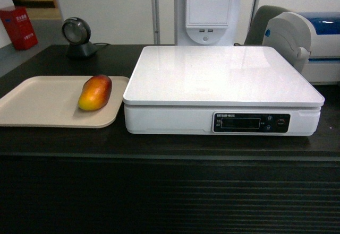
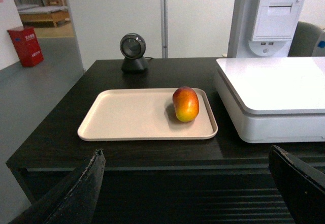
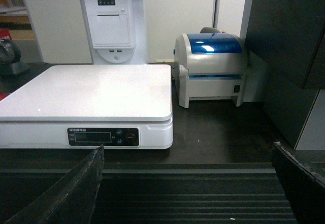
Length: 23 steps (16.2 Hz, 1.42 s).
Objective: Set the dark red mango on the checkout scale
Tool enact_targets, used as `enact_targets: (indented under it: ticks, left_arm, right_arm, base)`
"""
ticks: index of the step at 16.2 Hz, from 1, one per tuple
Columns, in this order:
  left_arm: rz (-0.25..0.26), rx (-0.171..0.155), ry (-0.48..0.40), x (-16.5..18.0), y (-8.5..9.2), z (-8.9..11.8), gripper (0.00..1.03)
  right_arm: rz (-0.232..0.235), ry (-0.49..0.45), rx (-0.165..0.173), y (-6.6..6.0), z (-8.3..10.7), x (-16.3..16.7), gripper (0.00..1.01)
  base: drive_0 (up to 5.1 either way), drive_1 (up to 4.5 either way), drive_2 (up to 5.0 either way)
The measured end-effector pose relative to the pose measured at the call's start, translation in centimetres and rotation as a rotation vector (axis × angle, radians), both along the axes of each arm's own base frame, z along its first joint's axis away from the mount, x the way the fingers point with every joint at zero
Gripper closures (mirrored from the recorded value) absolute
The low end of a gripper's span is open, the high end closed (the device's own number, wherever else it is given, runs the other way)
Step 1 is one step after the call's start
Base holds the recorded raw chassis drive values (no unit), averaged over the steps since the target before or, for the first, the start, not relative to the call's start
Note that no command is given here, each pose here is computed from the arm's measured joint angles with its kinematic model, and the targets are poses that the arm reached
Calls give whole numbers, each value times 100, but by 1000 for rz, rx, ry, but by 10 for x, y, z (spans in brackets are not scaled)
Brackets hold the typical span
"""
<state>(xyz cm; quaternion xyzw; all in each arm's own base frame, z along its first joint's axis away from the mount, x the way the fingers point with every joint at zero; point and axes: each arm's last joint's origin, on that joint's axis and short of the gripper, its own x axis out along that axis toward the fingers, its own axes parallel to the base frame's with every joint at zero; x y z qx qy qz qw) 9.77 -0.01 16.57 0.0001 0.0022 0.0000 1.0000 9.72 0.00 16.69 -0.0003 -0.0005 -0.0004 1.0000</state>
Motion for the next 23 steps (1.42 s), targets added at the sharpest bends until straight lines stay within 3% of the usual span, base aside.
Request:
enact_targets:
  ticks: [16, 17, 18, 19, 22, 23]
  left_arm:
    - [-1, 0, -1, 0, 0, 0, 5]
    - [48, -28, 60, 0, 0, -2, 5]
    - [152, -69, 210, 1, -6, 0, 5]
    - [233, -91, 274, 6, -13, 7, 5]
    - [424, -166, 163, 14, -20, 30, 5]
    - [438, -189, 125, 18, -20, 39, 5]
  right_arm:
    - [1, -4, 0, 0, 0, 0, 3]
    - [1, -4, 0, 0, 0, 0, 3]
    - [0, -3, 0, 0, 0, 0, 3]
    - [2, -3, 0, 0, 0, 0, 3]
    - [2, -3, 0, 0, 0, 0, 3]
    - [1, -4, 0, 0, 0, 0, 3]
  base:
    - [0, 0, 0]
    - [0, 0, 0]
    - [0, 0, 0]
    - [0, 0, 0]
    - [0, 0, 0]
    - [0, 0, 0]
